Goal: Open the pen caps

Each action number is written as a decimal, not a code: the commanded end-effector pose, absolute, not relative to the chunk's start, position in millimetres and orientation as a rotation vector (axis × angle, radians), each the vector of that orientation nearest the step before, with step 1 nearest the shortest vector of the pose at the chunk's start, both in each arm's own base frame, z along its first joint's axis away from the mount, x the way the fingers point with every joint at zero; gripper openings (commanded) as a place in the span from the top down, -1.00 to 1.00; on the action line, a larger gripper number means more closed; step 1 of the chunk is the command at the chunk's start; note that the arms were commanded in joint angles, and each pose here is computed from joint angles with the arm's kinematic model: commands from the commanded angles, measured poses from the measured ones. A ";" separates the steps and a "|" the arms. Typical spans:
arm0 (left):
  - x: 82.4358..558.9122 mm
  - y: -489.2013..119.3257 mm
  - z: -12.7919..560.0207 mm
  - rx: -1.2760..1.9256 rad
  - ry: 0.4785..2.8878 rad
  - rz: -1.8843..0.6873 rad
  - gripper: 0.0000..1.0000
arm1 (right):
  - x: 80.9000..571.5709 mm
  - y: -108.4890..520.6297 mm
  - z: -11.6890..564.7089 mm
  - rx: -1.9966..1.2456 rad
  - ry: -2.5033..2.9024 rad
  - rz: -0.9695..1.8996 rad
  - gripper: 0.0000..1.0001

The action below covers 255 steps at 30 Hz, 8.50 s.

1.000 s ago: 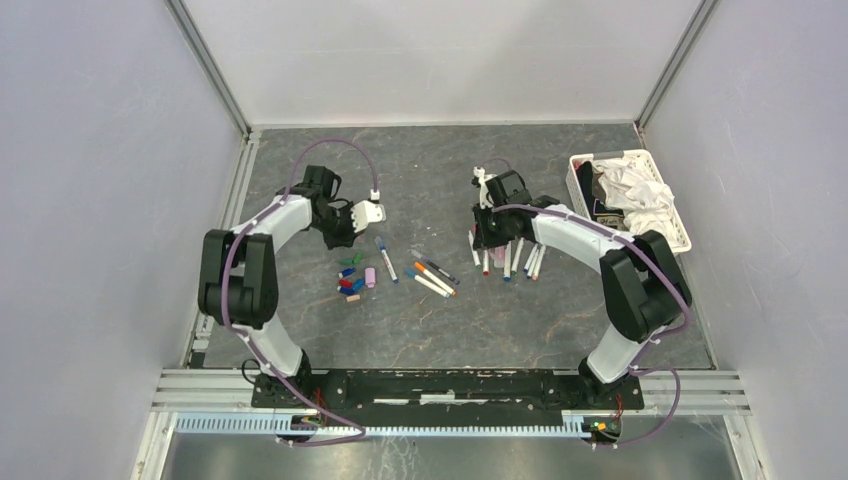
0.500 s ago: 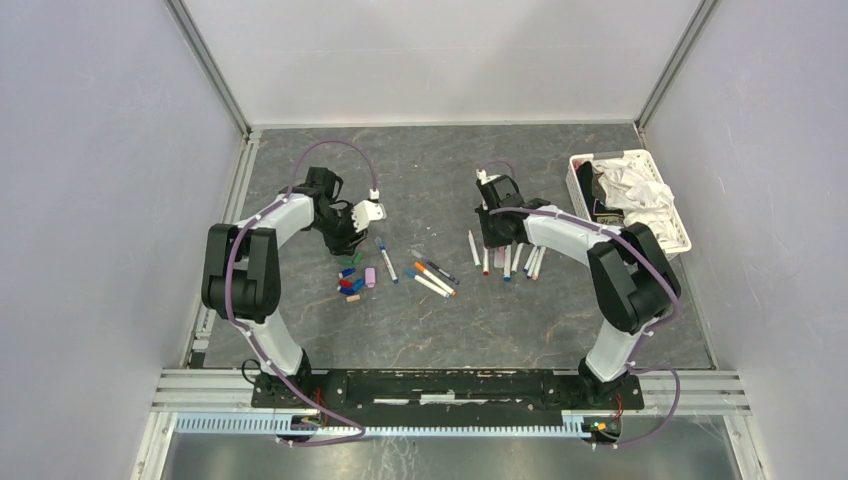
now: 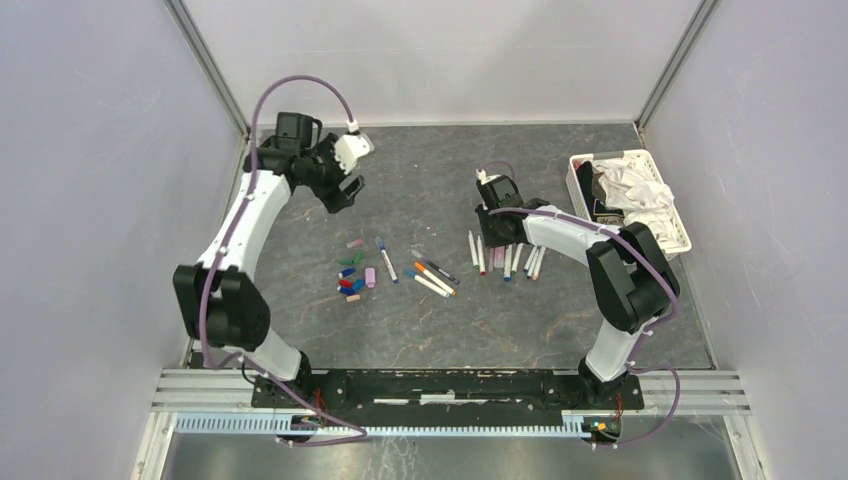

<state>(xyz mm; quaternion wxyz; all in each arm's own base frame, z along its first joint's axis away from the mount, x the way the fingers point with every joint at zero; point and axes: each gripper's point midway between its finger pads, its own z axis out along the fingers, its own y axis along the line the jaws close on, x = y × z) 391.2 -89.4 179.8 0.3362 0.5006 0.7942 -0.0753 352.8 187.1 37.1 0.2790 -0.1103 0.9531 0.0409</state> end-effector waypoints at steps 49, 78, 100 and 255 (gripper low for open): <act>350.8 -100.5 267.6 0.966 1.979 -0.362 -1.00 | 288.6 293.2 -7.4 -0.988 2.474 0.351 0.53; 262.8 -152.0 185.9 1.733 1.736 -0.561 -1.00 | 253.4 374.8 155.2 -1.208 2.169 1.238 1.00; 234.7 -165.8 162.0 1.993 1.589 -0.517 0.43 | 223.7 392.2 164.8 -1.298 2.102 1.521 1.00; 330.2 -75.4 148.9 1.078 2.322 -0.443 -1.00 | 284.6 323.9 14.9 -0.988 2.413 0.211 0.52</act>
